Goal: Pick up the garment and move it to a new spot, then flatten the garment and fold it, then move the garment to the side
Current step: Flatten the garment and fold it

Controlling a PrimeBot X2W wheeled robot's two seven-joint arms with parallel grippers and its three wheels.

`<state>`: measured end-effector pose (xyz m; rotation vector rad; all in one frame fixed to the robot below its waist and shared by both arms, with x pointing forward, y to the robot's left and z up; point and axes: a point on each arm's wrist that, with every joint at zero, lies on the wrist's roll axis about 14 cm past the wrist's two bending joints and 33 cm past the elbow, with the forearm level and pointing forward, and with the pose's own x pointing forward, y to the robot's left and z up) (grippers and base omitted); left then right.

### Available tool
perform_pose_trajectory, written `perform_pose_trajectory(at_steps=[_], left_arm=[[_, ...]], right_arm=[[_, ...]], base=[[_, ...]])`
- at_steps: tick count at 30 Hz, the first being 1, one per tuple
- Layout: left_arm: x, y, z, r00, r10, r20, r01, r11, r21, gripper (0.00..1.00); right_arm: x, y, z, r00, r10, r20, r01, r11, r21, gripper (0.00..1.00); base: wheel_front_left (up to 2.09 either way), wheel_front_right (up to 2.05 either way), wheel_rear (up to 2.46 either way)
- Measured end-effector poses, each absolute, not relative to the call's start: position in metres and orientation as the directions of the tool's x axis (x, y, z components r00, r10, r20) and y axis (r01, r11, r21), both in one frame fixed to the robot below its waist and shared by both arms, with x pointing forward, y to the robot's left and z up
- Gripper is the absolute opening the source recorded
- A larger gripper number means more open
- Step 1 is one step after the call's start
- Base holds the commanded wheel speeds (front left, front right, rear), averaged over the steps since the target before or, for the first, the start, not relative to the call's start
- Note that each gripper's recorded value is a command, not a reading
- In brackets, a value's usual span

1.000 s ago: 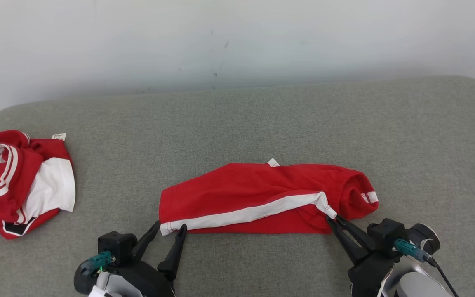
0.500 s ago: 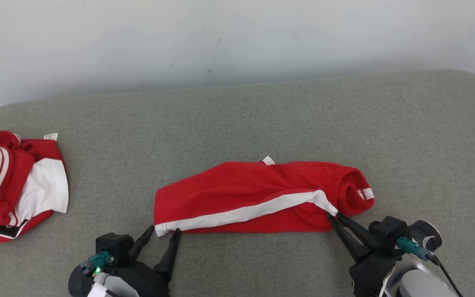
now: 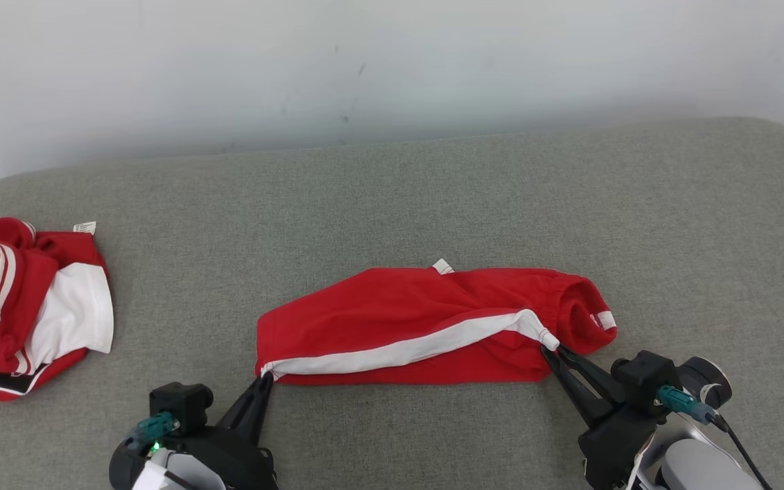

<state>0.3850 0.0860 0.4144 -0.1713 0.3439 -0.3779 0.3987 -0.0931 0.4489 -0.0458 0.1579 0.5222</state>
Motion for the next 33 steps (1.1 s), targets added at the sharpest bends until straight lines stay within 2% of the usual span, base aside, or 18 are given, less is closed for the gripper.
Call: perform_pose_trajectory(at_steps=[5,7,8,9,10,20,23,33], left_arm=[[0.388,0.100,0.416,0.888,-0.354,-0.295,0.300,0.930,-0.211,0.00],[0.388,0.102,0.418,0.890,-0.350,-0.292,0.298,0.932,-0.208,0.00],[0.388,0.102,0.418,0.891,-0.350,-0.290,0.298,0.932,-0.207,0.00],[0.388,0.101,0.419,0.891,-0.350,-0.288,0.299,0.931,-0.208,0.00],[0.387,0.101,0.419,0.891,-0.351,-0.287,0.300,0.931,-0.208,0.00],[0.377,0.095,0.412,0.883,-0.362,-0.298,0.304,0.926,-0.224,0.00],[0.378,0.095,0.413,0.884,-0.364,-0.295,0.306,0.925,-0.225,0.00],[0.381,0.090,0.412,0.880,-0.371,-0.295,0.308,0.921,-0.239,0.00]], right_arm=[[0.400,-0.096,0.453,0.857,0.491,-0.155,-0.500,0.866,-0.019,0.00],[0.401,-0.097,0.454,0.858,0.489,-0.154,-0.498,0.867,-0.020,0.35],[0.400,-0.097,0.455,0.857,0.492,-0.155,-0.500,0.866,-0.021,0.62],[0.399,-0.096,0.454,0.855,0.494,-0.157,-0.503,0.864,-0.022,0.84],[0.399,-0.097,0.454,0.856,0.492,-0.158,-0.501,0.865,-0.018,1.00],[0.383,-0.099,0.444,0.863,0.474,-0.174,-0.462,0.880,0.110,1.00],[0.373,-0.103,0.431,0.858,0.465,-0.220,-0.443,0.885,0.142,1.00],[0.368,-0.105,0.417,0.835,0.469,-0.288,-0.446,0.883,0.145,1.00]], base=[[0.00,0.00,0.00],[0.00,0.00,0.00],[0.00,0.00,0.00],[0.00,0.00,0.00],[0.00,0.00,0.00],[0.00,0.00,0.00],[0.00,0.00,0.00],[0.00,0.00,0.00]])
